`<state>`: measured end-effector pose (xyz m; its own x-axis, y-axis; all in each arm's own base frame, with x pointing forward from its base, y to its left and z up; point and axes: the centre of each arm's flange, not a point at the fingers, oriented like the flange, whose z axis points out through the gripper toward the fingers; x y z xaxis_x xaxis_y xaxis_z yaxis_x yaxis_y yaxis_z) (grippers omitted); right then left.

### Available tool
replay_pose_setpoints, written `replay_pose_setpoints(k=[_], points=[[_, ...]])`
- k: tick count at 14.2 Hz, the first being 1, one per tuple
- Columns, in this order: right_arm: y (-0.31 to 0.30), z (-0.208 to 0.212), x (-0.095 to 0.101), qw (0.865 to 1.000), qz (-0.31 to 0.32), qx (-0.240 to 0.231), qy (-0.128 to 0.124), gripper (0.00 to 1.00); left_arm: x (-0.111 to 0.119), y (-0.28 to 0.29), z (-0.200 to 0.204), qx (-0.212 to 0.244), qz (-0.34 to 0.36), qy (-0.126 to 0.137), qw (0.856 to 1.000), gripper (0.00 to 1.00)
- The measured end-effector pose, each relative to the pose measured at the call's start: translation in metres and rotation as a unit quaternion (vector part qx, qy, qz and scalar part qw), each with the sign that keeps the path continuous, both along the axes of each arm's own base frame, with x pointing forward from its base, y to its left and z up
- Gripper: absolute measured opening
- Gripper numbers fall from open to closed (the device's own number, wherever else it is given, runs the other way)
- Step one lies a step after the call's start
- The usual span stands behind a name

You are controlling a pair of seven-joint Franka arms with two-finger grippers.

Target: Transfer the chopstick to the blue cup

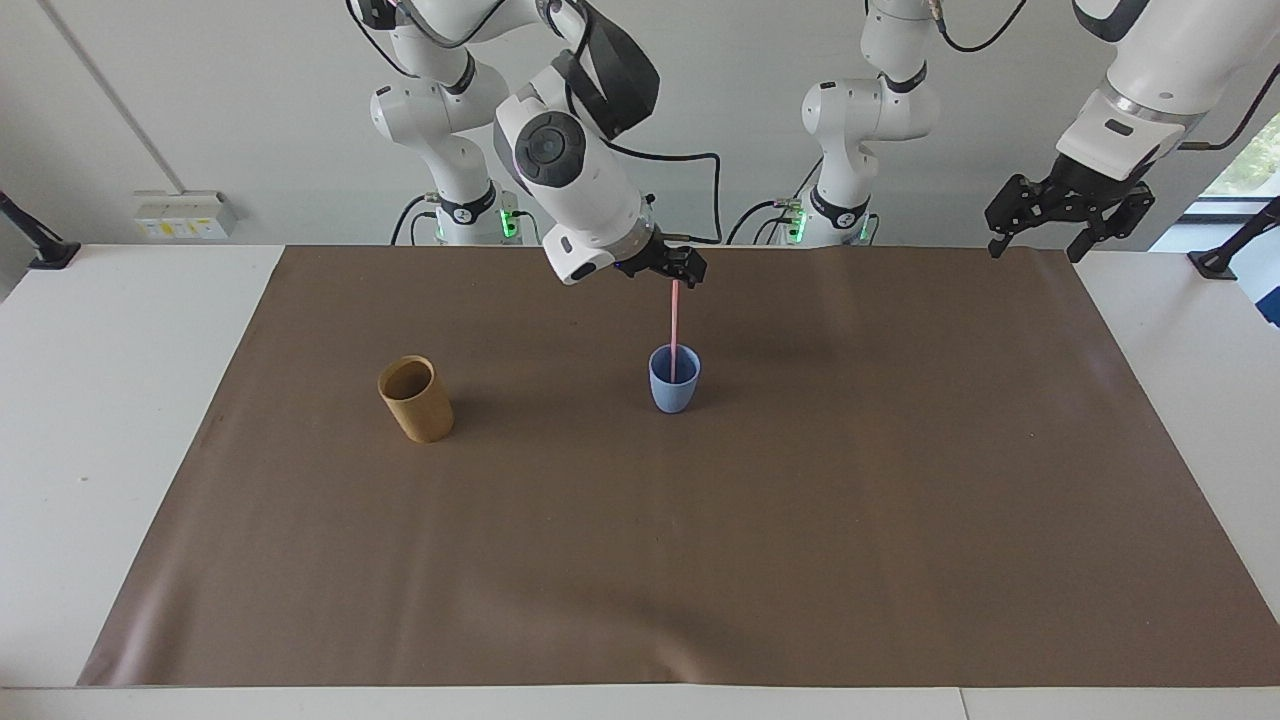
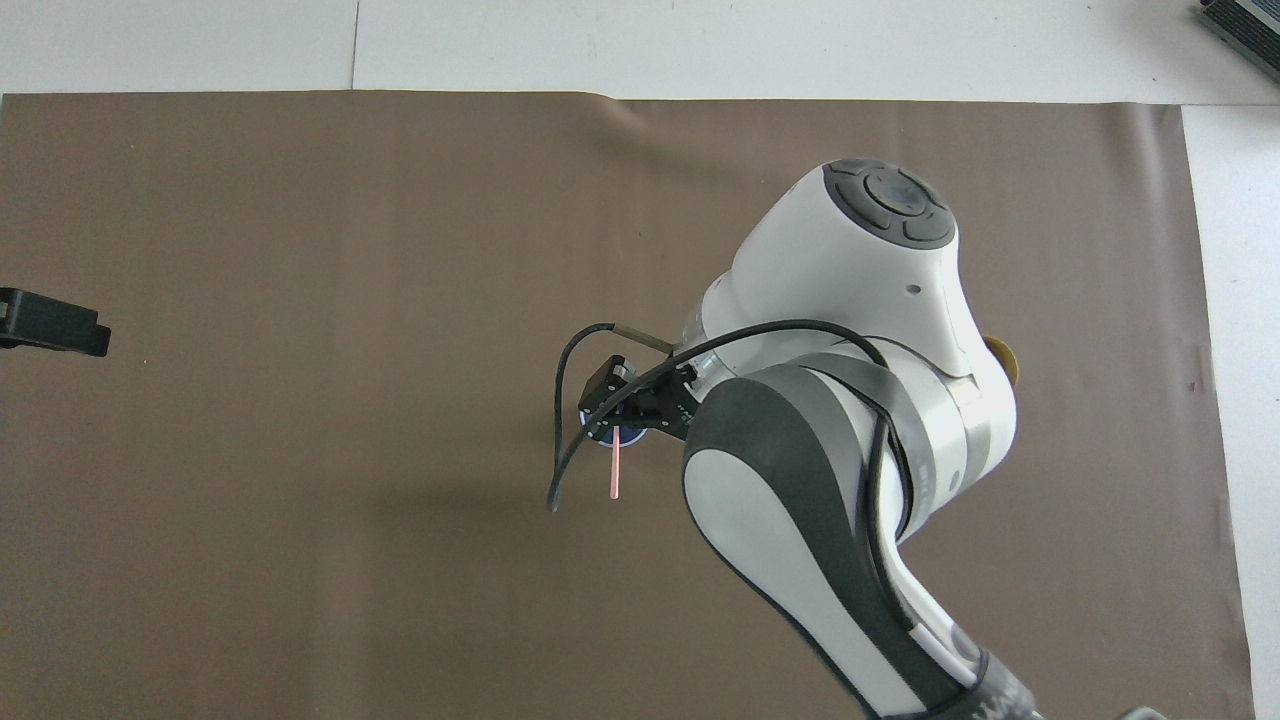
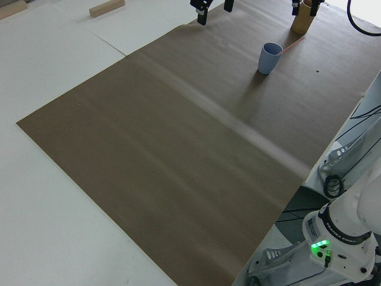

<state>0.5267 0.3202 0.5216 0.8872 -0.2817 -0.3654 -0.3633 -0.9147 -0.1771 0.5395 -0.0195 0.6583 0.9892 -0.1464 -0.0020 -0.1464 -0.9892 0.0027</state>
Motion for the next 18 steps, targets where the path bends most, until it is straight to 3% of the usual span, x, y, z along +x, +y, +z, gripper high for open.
replay_pose_setpoints(k=[3,7,13,18], points=[[-0.034,0.044,-0.001,0.995,0.036,-0.053,-0.082,1.0,0.0,0.0,0.0,0.0,0.0,0.0,1.0,1.0],[-0.102,0.073,0.016,0.983,0.056,-0.102,-0.142,1.0,0.0,0.0,0.0,0.0,0.0,0.0,1.0,1.0],[-0.183,0.097,0.03,0.975,0.034,-0.138,-0.169,1.0,0.0,0.0,0.0,0.0,0.0,0.0,1.0,1.0],[-0.236,0.11,0.025,0.973,0.057,-0.153,-0.163,1.0,0.0,0.0,0.0,0.0,0.0,0.0,1.0,1.0]])
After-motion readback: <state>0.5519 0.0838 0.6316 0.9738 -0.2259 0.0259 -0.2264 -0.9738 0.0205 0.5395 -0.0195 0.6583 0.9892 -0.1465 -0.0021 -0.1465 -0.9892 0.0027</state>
